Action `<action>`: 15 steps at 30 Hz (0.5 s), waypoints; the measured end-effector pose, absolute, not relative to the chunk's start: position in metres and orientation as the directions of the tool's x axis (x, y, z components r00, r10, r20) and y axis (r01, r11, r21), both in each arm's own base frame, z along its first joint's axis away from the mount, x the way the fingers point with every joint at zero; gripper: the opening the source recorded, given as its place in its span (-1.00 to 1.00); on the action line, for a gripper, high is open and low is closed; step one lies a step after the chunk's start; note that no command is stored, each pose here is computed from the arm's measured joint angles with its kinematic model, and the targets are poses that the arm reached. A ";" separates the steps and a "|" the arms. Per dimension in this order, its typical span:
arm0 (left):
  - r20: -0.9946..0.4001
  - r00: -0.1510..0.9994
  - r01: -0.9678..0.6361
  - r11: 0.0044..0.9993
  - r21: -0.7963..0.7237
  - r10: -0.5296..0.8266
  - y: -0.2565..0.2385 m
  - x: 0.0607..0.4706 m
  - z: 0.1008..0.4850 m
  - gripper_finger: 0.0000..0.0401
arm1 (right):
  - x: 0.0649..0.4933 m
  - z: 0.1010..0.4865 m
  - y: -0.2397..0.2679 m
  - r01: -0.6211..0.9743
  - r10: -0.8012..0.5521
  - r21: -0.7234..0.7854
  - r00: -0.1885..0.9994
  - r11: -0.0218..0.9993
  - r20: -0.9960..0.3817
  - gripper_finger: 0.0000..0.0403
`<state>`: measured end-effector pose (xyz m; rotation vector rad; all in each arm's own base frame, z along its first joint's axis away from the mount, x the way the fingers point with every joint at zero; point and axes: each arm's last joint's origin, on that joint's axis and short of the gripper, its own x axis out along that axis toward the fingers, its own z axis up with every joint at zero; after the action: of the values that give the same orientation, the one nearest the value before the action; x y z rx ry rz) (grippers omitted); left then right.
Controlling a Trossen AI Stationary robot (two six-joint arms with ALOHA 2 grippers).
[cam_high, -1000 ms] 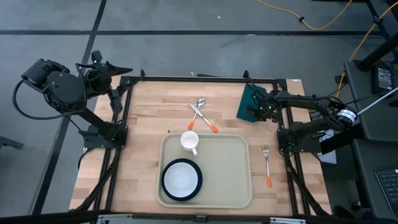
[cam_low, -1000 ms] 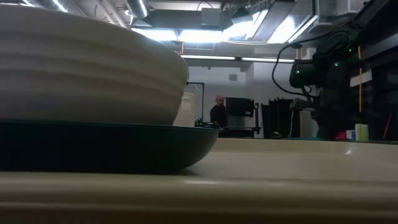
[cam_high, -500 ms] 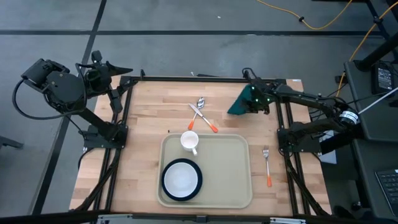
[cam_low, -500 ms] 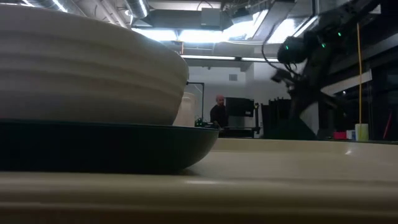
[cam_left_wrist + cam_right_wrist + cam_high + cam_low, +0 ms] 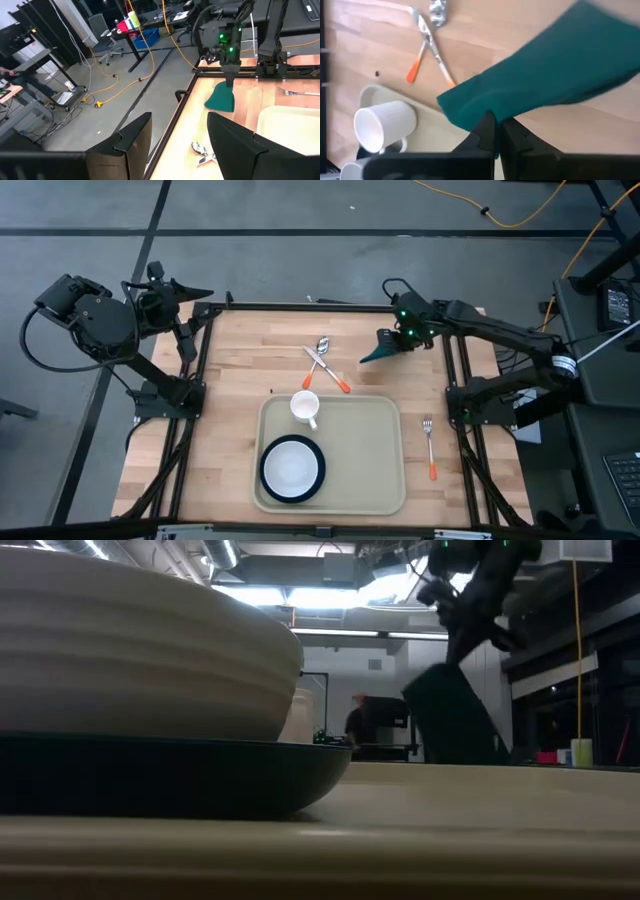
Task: Set up tray
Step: Put the dark green napkin on the light brown serving tray to the right of the black plate
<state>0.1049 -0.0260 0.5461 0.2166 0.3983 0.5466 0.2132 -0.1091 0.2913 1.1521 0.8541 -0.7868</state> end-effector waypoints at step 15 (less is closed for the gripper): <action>-0.309 0.781 -0.460 0.835 0.303 0.543 -0.026 0.105 0.546 -0.07 | 0.225 0.355 -0.075 0.813 -0.158 0.448 0.531 0.372 -0.833 -0.96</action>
<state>0.1049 -0.0260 0.5461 0.2159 0.3983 0.5463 0.2251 -0.0746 0.3549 0.9989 0.7857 -0.7116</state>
